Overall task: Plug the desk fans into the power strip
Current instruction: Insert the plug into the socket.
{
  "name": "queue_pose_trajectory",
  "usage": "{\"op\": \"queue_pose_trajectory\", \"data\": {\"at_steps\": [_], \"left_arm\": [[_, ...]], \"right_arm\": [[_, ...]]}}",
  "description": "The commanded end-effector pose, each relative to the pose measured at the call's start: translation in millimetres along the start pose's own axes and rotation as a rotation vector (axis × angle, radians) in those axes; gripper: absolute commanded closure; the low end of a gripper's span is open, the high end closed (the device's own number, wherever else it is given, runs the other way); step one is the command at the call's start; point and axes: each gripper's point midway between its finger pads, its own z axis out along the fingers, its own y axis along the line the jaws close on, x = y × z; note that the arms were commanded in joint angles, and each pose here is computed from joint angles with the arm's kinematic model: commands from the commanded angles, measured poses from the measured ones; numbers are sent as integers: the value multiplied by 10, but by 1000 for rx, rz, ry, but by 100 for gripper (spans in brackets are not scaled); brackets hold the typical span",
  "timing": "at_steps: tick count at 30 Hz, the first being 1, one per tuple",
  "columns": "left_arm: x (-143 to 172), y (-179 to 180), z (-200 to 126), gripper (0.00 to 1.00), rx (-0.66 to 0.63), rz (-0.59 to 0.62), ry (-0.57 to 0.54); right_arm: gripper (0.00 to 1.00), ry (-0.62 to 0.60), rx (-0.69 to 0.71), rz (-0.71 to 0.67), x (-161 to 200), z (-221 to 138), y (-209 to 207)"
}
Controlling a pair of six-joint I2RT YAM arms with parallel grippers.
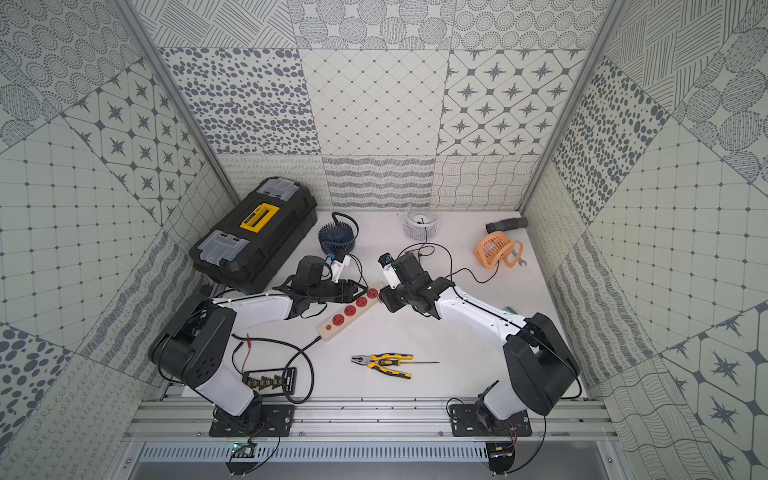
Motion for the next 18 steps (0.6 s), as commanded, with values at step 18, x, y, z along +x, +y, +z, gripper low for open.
{"op": "queue_pose_trajectory", "data": {"at_steps": [18], "left_arm": [[469,258,0,67,-93,-141,109]], "right_arm": [[70,-17,-8,-120,-368,468,24]]}}
